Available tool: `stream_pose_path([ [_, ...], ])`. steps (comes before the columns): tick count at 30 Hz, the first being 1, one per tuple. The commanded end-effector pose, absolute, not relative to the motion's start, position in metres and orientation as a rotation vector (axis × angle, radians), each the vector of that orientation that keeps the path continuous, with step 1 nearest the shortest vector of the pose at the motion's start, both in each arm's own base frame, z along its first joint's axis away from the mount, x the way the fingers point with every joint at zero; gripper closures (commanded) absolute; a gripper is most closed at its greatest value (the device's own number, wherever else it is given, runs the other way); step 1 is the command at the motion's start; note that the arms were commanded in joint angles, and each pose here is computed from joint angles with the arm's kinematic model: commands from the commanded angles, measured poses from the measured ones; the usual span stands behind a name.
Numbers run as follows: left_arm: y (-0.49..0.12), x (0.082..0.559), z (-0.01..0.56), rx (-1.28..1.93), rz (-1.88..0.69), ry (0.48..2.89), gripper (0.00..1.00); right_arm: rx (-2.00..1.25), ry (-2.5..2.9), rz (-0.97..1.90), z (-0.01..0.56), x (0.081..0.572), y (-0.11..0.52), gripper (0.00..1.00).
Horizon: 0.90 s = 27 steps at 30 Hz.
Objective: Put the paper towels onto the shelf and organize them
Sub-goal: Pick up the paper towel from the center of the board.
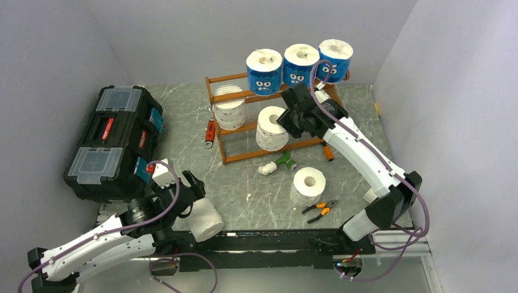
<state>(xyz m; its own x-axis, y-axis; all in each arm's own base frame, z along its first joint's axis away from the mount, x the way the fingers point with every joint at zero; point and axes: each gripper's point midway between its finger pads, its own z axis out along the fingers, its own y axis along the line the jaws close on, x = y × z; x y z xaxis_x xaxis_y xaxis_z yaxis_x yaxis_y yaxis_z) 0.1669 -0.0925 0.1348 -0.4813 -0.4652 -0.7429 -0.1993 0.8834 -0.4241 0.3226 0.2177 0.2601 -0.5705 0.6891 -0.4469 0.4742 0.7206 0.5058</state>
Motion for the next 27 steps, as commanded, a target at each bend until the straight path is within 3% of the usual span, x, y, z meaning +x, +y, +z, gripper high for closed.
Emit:
stream_pose_path([
  [1,-0.092,0.168,0.141,-0.504,-0.357,2.068,0.12,0.932,2.161,0.532,0.300,0.344,0.223,1.00],
  [13,-0.089,0.167,0.141,-0.525,-0.366,2.055,0.12,0.930,2.183,0.524,0.297,0.356,0.235,1.00],
  [27,-0.090,0.167,0.142,-0.522,-0.373,2.053,0.12,0.831,2.115,0.459,0.327,0.336,0.224,1.00],
])
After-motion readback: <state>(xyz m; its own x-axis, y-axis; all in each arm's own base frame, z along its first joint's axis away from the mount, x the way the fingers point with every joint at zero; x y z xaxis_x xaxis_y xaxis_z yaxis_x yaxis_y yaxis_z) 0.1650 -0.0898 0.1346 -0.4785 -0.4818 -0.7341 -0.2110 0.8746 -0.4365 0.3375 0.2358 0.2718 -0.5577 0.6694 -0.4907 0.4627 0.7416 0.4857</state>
